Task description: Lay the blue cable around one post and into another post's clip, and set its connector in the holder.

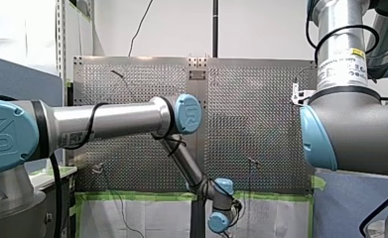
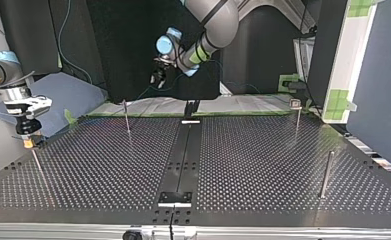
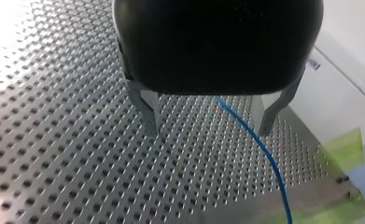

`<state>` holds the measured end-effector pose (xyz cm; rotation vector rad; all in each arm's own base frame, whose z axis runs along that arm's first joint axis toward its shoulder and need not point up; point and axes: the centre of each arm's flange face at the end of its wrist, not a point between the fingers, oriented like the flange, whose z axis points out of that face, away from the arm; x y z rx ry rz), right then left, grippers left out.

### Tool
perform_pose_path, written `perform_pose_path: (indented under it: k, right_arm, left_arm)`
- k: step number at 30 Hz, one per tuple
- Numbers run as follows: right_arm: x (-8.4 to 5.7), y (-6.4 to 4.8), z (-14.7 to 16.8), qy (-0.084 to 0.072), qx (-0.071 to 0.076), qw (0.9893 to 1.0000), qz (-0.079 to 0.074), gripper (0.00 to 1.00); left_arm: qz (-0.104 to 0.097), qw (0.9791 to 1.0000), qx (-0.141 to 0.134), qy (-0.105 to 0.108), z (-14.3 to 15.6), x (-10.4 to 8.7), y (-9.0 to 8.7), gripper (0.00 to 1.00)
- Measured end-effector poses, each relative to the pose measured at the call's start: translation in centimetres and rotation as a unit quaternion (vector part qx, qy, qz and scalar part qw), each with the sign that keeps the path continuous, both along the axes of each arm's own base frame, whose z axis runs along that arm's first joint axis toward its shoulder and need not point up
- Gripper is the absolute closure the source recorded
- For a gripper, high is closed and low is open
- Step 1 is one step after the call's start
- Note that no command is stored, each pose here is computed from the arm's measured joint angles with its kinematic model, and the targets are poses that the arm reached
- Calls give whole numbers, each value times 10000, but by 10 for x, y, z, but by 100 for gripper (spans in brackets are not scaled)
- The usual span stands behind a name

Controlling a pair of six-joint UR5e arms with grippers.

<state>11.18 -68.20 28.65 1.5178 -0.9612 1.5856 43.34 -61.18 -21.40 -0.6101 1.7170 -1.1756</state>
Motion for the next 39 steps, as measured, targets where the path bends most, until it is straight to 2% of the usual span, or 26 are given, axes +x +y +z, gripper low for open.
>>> perform_pose_path:
  k: [6,11,16,23,27,32,39]
  right_arm:
    - [0,0,0,0,0,10000,0,100]
    - [0,0,0,0,0,10000,0,100]
    - [0,0,0,0,0,10000,0,100]
    - [0,0,0,0,0,10000,0,100]
    - [0,0,0,0,0,10000,0,100]
    - [0,0,0,0,0,10000,0,100]
    - [0,0,0,0,0,10000,1,100]
  left_arm:
    - [-14,9997,-214,117,-5,-3,2,0]
    - [-162,9987,-450,155,-1,-5,-7,0]
    - [-318,9969,-703,160,5,-5,-19,0]
    - [-378,9951,-913,79,17,4,-32,0]
    - [-355,9947,-962,123,13,9,-34,0]
    - [-328,9951,-890,265,-7,8,-34,0]
    - [-267,9946,-981,184,-2,25,-37,0]
